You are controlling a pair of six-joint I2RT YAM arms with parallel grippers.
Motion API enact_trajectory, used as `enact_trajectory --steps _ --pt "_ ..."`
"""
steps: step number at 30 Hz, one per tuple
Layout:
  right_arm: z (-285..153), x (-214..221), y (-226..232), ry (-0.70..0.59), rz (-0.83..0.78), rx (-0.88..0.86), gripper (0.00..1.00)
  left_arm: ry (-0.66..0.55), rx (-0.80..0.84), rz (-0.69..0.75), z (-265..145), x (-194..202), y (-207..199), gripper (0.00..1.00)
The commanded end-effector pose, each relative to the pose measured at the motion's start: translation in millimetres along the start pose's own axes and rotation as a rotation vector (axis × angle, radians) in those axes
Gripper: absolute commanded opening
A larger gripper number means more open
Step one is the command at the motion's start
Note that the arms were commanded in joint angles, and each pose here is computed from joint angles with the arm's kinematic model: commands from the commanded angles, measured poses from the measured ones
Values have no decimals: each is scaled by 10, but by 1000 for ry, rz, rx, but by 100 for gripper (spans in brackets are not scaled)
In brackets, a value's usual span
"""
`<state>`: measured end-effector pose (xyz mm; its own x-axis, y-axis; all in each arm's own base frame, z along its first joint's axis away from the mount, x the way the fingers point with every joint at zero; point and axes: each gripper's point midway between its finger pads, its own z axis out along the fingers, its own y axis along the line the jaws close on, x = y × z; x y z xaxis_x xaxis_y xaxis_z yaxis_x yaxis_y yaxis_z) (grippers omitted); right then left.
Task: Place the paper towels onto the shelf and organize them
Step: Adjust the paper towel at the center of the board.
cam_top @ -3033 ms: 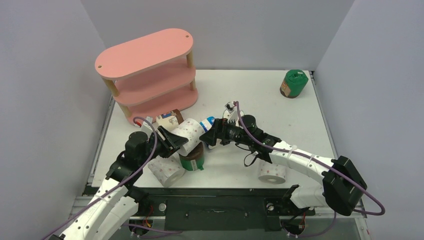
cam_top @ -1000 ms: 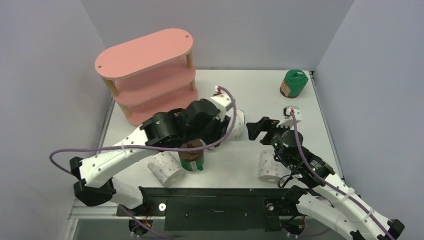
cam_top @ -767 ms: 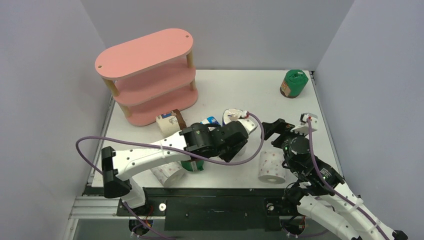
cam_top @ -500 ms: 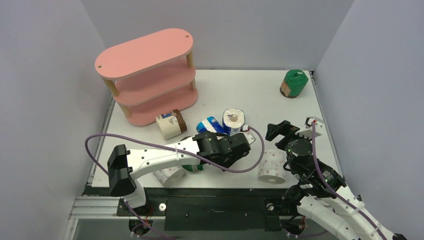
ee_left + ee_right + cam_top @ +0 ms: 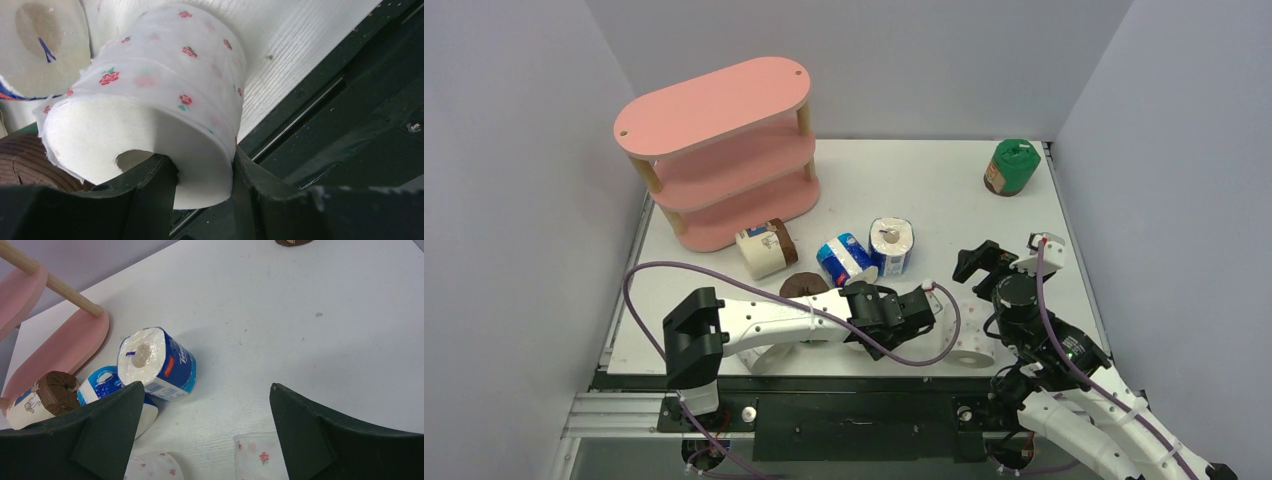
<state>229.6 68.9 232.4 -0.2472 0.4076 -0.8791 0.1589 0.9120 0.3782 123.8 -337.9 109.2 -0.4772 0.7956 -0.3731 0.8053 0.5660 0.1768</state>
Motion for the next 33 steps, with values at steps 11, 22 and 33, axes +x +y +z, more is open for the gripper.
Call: enact_trajectory --steps 11,22,33 --pt "-60 -99 -118 -44 -2 19 92 -89 31 -22 -97 -253 -64 66" --pt "-59 -71 -99 -40 10 3 92 -214 41 -102 -455 -416 44 74" --pt "-36 -21 -59 -26 6 -15 91 -207 131 -98 -471 -348 -99 67"
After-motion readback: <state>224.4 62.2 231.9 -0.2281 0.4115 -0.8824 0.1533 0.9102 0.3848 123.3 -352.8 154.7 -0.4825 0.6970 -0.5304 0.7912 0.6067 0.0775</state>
